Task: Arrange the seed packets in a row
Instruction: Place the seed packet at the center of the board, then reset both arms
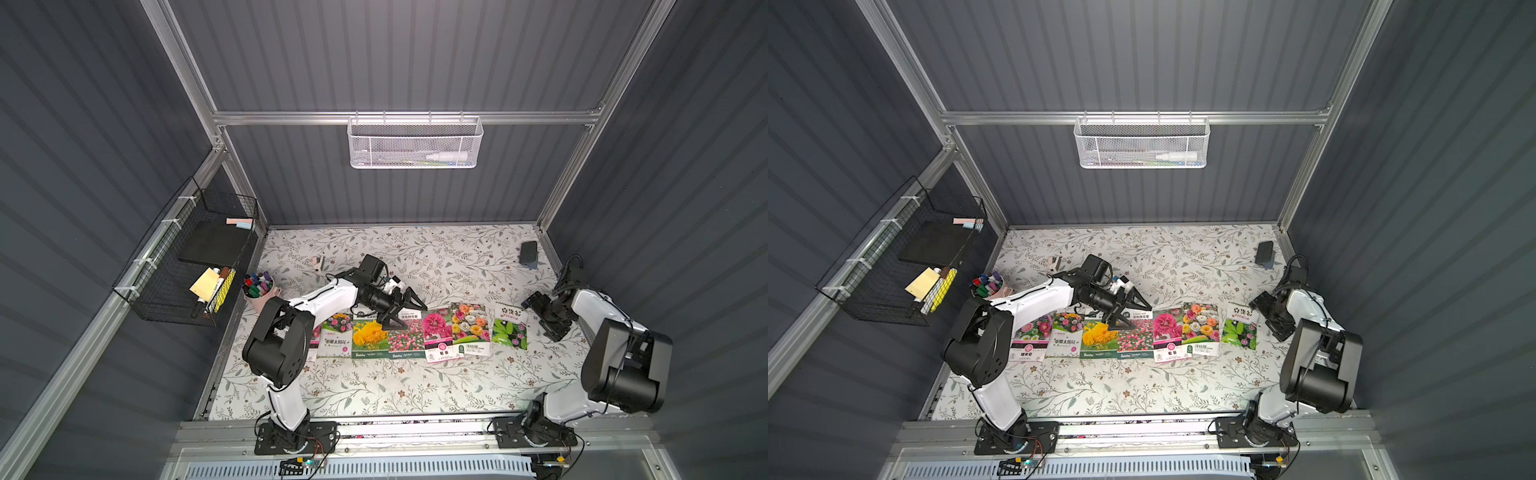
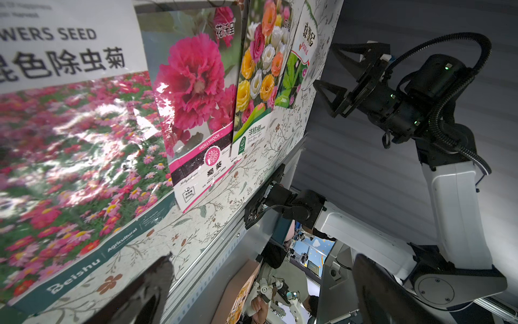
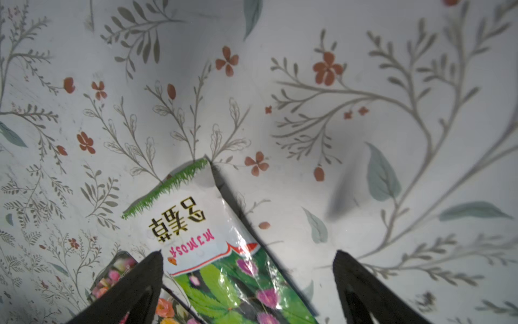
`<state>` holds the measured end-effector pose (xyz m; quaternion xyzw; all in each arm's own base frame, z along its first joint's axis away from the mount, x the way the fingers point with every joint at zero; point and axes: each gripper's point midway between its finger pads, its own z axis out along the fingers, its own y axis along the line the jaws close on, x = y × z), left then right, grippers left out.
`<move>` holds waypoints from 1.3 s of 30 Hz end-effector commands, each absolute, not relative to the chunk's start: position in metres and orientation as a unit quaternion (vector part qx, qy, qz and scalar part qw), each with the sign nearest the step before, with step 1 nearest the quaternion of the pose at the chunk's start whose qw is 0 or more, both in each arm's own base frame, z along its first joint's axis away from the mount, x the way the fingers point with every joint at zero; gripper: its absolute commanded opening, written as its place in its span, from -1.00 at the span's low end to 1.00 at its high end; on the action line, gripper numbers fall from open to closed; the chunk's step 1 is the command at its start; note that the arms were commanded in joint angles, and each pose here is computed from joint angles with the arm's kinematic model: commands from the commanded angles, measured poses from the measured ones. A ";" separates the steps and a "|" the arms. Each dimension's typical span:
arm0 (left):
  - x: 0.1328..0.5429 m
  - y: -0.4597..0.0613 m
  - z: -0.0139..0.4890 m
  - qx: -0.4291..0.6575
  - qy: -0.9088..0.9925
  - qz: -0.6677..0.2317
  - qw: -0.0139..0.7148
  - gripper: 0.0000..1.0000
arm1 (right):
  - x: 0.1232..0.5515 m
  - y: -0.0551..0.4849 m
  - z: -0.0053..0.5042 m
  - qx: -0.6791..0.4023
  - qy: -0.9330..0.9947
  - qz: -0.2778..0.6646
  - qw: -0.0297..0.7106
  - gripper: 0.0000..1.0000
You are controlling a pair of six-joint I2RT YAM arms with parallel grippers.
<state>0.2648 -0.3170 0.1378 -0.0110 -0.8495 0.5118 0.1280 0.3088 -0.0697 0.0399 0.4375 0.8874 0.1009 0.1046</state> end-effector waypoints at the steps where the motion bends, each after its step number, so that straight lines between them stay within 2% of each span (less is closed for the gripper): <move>1: 0.259 -0.311 0.144 -0.013 -0.852 0.508 0.122 0.99 | 0.323 -0.063 0.038 0.455 0.873 0.140 0.108 0.94; 14: 0.258 -0.312 0.138 -0.007 -0.853 0.505 0.130 0.99 | 0.353 -0.032 0.022 0.428 0.861 0.254 0.103 0.94; 22: 0.256 -0.308 0.146 -0.013 -0.859 0.496 0.126 0.99 | 0.355 -0.011 0.026 0.394 0.874 0.267 0.095 0.92; 25: 0.247 -0.292 0.150 -0.034 -0.886 0.445 0.126 0.99 | 0.356 -0.011 0.043 0.381 0.880 0.259 0.114 0.94; 28: 0.247 -0.241 0.144 -0.069 -0.947 0.296 0.103 0.99 | 0.355 -0.015 0.070 0.369 0.892 0.215 0.147 0.98; 30: 0.259 -0.188 0.129 -0.059 -0.980 0.175 0.073 0.99 | 0.357 -0.026 0.093 0.362 0.897 0.155 0.200 0.98; 34: 0.280 -0.112 0.120 0.042 -0.993 0.106 0.026 0.99 | 0.366 -0.036 0.130 0.336 0.877 0.107 0.327 0.98; 36: 0.268 -0.069 0.105 0.073 -0.995 0.061 0.040 0.99 | 0.370 -0.038 0.149 0.315 0.854 0.092 0.403 0.98; 39: 0.251 -0.018 0.089 0.120 -0.991 0.014 0.060 0.99 | 0.380 -0.035 0.165 0.255 0.842 0.072 0.469 0.98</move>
